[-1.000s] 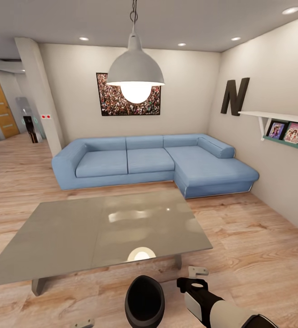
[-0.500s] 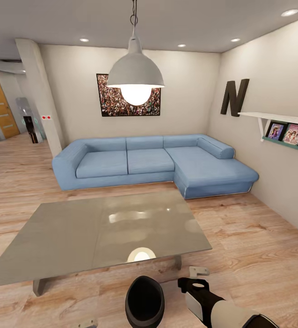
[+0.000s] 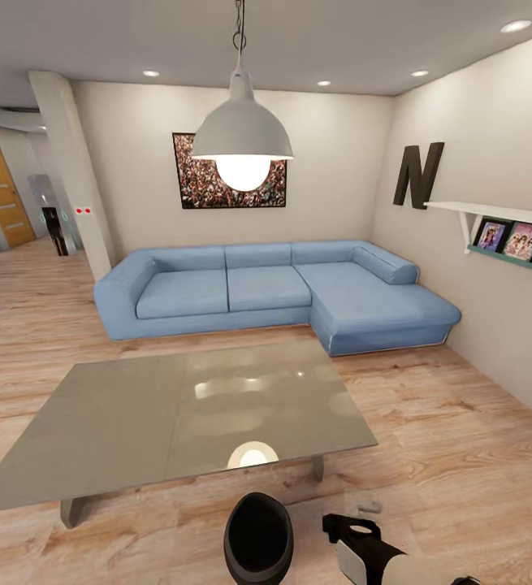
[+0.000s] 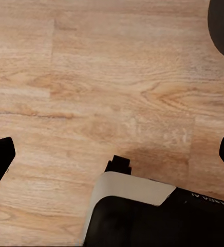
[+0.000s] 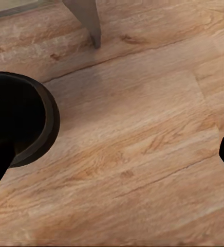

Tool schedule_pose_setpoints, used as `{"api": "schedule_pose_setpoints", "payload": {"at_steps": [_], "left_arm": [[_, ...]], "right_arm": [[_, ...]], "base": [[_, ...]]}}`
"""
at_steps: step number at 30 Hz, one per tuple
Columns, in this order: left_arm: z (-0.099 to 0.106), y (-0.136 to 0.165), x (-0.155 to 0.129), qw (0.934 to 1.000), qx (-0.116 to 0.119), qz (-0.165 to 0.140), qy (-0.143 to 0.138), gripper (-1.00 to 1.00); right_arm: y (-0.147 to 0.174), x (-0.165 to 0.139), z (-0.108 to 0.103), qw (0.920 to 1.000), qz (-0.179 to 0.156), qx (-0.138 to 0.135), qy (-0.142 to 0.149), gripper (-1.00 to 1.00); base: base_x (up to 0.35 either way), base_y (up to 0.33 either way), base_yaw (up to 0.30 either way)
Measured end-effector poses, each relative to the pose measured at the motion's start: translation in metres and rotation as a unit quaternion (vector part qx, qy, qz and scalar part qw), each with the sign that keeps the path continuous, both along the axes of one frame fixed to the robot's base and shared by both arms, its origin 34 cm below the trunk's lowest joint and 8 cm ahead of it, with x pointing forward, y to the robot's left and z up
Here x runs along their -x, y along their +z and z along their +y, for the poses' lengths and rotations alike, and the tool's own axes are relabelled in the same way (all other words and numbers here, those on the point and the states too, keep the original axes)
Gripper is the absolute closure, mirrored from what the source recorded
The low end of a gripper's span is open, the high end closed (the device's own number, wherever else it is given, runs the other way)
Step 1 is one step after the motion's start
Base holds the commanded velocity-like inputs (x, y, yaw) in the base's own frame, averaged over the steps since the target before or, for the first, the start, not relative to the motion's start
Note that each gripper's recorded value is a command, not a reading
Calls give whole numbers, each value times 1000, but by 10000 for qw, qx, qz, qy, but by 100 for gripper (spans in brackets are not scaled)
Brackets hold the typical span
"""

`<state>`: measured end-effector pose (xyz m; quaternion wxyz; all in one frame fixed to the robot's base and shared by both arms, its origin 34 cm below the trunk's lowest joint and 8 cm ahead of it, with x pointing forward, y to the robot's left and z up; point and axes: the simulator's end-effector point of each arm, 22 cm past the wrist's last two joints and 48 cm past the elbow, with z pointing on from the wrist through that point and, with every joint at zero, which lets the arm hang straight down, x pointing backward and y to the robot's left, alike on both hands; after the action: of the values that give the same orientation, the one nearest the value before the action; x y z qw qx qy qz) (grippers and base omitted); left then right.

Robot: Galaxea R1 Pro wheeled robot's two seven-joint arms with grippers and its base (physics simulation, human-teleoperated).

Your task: Place each of the two pumpkins and all three candles from the living room inside a cabinet in the living room (use any cabinet), then make sure every cabinet is closed, and position the cauldron so it is next to a table in the living room.

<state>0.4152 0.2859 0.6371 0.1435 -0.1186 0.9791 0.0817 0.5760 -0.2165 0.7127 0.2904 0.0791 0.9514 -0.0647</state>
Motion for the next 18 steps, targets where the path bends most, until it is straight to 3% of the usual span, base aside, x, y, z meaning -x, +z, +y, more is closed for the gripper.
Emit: {"api": "schedule_pose_setpoints", "payload": {"at_steps": [3,4,8,11,18], "left_arm": [[18,-5,26,9996,-154,238,5,-100],[34,-7,38,9992,-279,295,39,-100],[73,-6,64,9977,-610,269,145,-100],[84,-5,78,9970,-708,284,160,-100],[87,-10,132,9953,-744,600,143,-100]], "right_arm": [[-8,20,-5,9999,-100,5,-125,-100],[-14,35,-11,9997,-149,40,-214,-100],[-33,85,-19,9995,-27,111,-305,-100],[-50,134,-22,9992,200,139,-330,-100],[-67,205,-24,9973,620,188,-353,-100]], "base": [[0,0,0],[0,0,0],[0,0,0],[0,0,0],[0,0,0]]}}
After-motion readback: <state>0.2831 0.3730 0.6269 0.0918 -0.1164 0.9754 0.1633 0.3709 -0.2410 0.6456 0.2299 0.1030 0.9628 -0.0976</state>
